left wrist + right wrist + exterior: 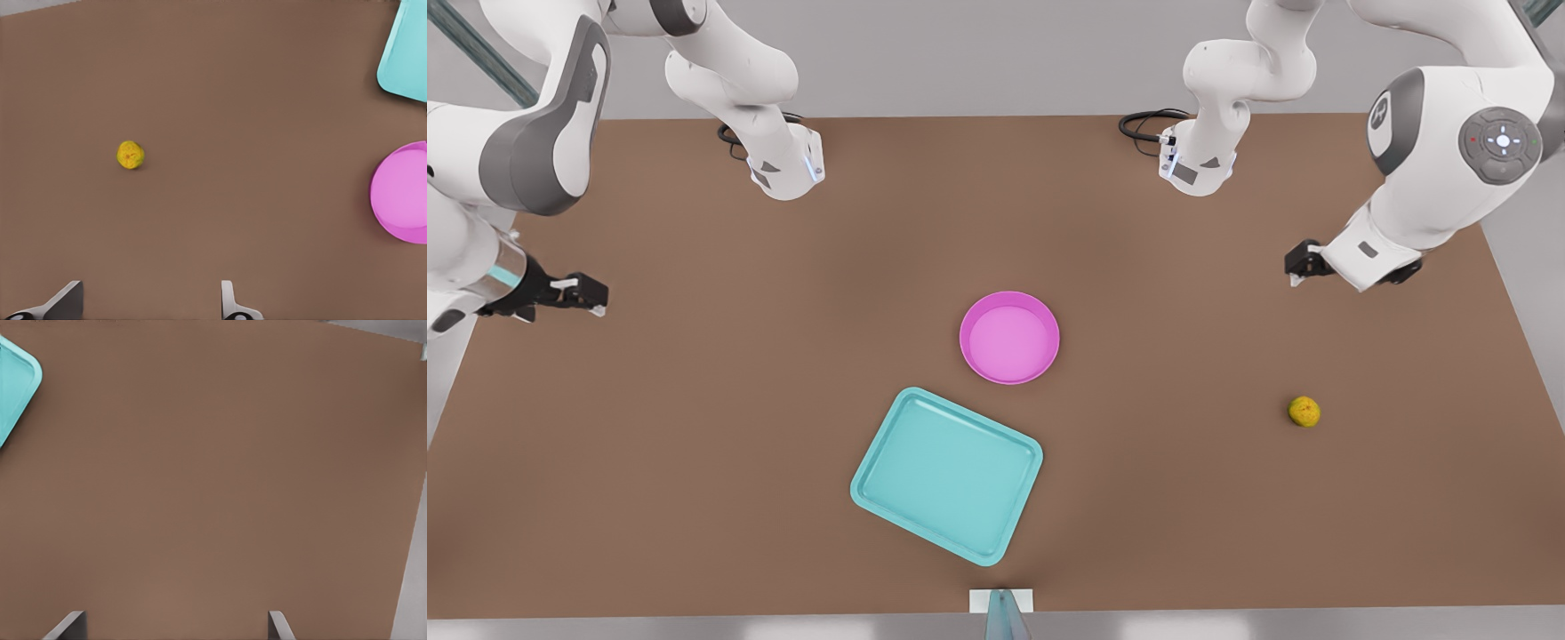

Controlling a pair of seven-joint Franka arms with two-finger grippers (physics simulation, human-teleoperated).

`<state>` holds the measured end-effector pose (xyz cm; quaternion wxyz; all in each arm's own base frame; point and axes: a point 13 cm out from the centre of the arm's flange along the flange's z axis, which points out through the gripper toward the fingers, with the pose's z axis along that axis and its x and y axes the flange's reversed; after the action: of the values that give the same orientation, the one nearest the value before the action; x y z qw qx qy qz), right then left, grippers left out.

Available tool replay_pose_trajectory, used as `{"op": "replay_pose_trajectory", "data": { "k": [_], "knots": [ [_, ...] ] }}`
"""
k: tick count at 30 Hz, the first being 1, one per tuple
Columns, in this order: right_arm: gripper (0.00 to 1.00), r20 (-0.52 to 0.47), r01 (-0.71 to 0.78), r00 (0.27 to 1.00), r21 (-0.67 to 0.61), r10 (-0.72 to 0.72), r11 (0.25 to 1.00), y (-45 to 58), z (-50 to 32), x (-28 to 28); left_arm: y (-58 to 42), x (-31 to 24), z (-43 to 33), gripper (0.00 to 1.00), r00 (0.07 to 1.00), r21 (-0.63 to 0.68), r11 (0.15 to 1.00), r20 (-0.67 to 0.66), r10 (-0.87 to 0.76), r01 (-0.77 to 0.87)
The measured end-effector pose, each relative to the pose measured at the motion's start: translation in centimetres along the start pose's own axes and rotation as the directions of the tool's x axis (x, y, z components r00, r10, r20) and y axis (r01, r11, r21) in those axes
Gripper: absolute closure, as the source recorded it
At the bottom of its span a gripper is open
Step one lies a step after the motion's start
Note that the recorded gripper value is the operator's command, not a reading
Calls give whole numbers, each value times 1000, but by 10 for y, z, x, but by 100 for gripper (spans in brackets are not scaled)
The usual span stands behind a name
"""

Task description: Place the orange on the plate with the left arm and the plate on the tray with the right arm

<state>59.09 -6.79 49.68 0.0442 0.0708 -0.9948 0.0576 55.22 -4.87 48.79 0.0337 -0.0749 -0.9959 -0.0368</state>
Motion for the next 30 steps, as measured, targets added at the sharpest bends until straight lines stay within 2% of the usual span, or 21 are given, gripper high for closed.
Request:
{"op": "replay_pose_trajectory", "data": {
  "k": [3, 6, 8, 10, 13, 19, 30],
  "knots": [
    [0, 26, 18, 1000, 6, -18, 1000, -2, -2, -7, 6, -20, 36, 0, 999, -3, 1000, -47, -7, 7],
    [0, 42, 32, 999, 11, -32, 999, -4, -3, -10, 72, -46, 164, 0, 967, 1, 993, -226, -117, 120],
    [0, 48, 40, 998, 14, -41, 999, -5, -3, -12, 113, -53, 239, 0, 944, 17, 983, -282, -169, 181],
    [0, 52, 48, 997, 17, -49, 999, -5, -3, -13, 149, -58, 306, 0, 934, 33, 975, -296, -201, 220],
    [0, 57, 58, 997, 20, -60, 998, -6, -4, -15, 175, -70, 362, 0, 946, 47, 975, -253, -200, 219],
    [0, 51, 76, 996, 21, -77, 997, -7, 2, -18, 162, -101, 384, 0, 980, 79, 985, -140, -139, 151],
    [0, 42, 98, 994, 19, -99, 995, -7, 9, -21, 157, -94, 427, 0, 985, 96, 991, -155, -74, 89]
  ]
}}
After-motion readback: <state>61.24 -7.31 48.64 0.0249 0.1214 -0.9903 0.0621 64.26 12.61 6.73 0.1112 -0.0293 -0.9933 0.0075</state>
